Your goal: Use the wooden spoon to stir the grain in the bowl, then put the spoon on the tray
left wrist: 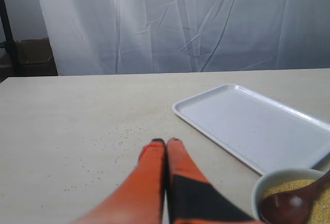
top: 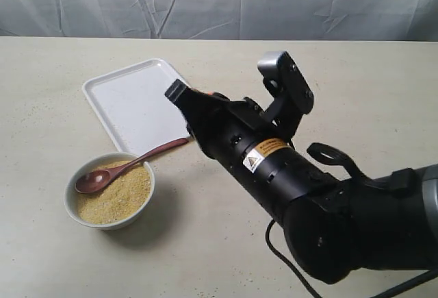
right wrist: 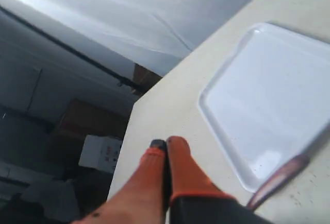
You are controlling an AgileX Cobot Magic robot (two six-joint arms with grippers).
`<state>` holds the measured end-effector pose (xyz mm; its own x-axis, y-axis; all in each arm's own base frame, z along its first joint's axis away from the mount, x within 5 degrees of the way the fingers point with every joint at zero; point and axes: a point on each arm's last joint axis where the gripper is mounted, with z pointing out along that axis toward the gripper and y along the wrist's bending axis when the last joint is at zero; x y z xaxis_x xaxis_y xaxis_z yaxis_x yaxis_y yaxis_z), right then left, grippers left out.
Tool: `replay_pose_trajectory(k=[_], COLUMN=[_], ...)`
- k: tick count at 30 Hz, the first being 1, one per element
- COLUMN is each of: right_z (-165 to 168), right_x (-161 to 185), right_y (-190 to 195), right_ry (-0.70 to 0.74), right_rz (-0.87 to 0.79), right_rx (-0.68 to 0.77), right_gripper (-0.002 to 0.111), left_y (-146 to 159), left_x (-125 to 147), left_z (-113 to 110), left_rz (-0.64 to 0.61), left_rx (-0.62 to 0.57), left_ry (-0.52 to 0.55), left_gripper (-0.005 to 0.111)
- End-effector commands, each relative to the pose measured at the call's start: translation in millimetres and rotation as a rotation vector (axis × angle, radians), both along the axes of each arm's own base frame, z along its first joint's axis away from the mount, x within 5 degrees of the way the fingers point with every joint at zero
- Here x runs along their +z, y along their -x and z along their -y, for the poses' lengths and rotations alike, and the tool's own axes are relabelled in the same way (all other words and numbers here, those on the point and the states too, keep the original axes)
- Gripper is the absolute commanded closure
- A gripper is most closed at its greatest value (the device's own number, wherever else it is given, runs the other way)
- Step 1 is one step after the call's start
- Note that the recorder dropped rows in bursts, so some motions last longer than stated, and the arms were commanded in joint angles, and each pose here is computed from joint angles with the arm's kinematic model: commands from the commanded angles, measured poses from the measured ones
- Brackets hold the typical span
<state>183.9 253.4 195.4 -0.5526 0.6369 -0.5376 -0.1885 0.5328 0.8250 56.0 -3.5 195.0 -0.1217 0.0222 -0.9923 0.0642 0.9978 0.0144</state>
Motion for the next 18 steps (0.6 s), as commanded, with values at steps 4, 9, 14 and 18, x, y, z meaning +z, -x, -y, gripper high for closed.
replay_pose_trajectory(k=[4,9,14,18], right_z=[2,-11,-35,-57], right_x=[-44,-77,-92,-101], right_y=[-5,-6,-17,-28], right_ry=[-0.168,-0.18,-0.178,-0.203], right_rz=[-0.28,-0.371,-0.372,-0.363], right_rx=[-0.177,-0.149,-0.114,-0.111], right_gripper=[0.107,0.077,0.058,0.058], left_y=[0,0,0,0], left_x=[0,0,0,0], left_z=[0,0,0,0], left_rz=[0.01,0.01,0.01,0.01], left_rx=[0.001,0.001,0.001,0.001], left_ry=[0.006,0.006,0.006,0.006], left_gripper=[0.107,0.107,0.107,0.107])
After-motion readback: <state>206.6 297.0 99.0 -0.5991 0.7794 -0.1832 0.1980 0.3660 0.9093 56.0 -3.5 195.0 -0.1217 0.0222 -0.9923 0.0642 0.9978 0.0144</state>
